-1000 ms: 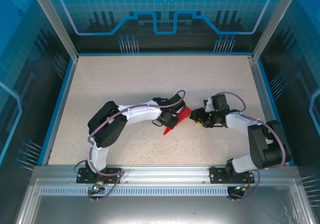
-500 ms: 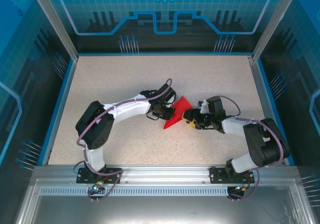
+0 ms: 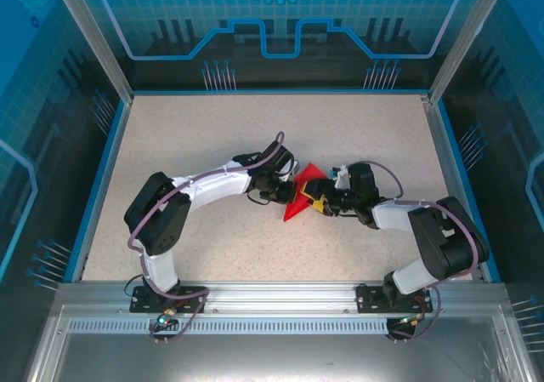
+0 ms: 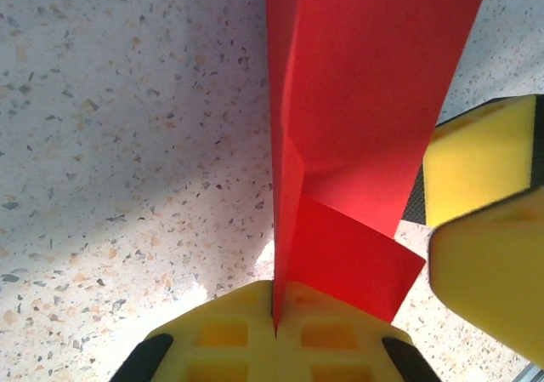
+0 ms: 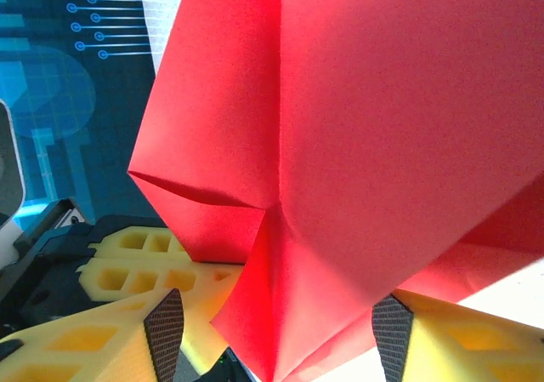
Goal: Fold a paper plane with a square sheet of paper (pick it up from the middle)
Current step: Turn over the paper plane at the center of the table.
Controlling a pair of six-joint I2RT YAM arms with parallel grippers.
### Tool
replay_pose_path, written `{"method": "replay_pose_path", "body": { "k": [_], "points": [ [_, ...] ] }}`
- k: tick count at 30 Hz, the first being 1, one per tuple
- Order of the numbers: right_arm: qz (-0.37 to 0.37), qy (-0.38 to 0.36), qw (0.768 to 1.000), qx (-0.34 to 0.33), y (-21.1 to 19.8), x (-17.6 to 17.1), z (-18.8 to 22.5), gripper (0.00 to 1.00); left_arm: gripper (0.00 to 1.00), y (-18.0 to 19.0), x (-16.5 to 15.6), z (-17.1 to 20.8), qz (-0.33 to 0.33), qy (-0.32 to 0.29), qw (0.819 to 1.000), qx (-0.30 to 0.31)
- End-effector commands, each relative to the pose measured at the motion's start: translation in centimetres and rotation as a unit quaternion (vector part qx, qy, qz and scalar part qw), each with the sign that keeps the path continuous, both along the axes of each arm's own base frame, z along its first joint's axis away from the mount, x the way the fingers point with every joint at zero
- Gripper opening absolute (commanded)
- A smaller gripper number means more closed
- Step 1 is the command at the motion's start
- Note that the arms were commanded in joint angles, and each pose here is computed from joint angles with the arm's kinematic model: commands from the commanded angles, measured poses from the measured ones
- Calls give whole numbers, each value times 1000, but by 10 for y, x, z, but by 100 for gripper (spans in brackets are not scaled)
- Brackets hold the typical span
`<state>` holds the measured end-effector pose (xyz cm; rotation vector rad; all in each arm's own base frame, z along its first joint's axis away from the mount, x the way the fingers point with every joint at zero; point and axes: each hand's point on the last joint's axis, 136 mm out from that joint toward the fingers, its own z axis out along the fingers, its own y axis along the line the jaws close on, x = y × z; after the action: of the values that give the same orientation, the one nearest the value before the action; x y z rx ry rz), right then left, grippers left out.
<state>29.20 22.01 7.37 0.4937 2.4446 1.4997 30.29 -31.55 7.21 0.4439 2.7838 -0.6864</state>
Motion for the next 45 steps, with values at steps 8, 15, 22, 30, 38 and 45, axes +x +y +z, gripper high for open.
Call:
{"method": "replay_pose_path", "body": {
  "k": [8, 15, 22, 30, 38, 45],
  "points": [
    [20, 11, 1000, 15, 21, -3, 0, 60, 3, 0, -3, 10, 4, 1, 1000, -27],
    [21, 28, 999, -1, 22, -7, -13, 53, 4, 0, -2, 12, 5, -1, 1000, -31],
    [26, 26, 999, -2, 26, -8, -10, 42, 4, 2, -1, 13, 8, -1, 999, -33],
    [22, 24, 999, 3, 29, -7, -5, 38, 6, 1, -1, 12, 8, 1, 999, -34],
    [15, 29, 999, -3, 28, -5, -10, 26, 12, 2, 0, 14, 8, 0, 999, -35],
    [19, 25, 999, -20, 27, -4, -9, 16, 21, 2, -2, 17, 13, 3, 999, -47]
  ]
}}
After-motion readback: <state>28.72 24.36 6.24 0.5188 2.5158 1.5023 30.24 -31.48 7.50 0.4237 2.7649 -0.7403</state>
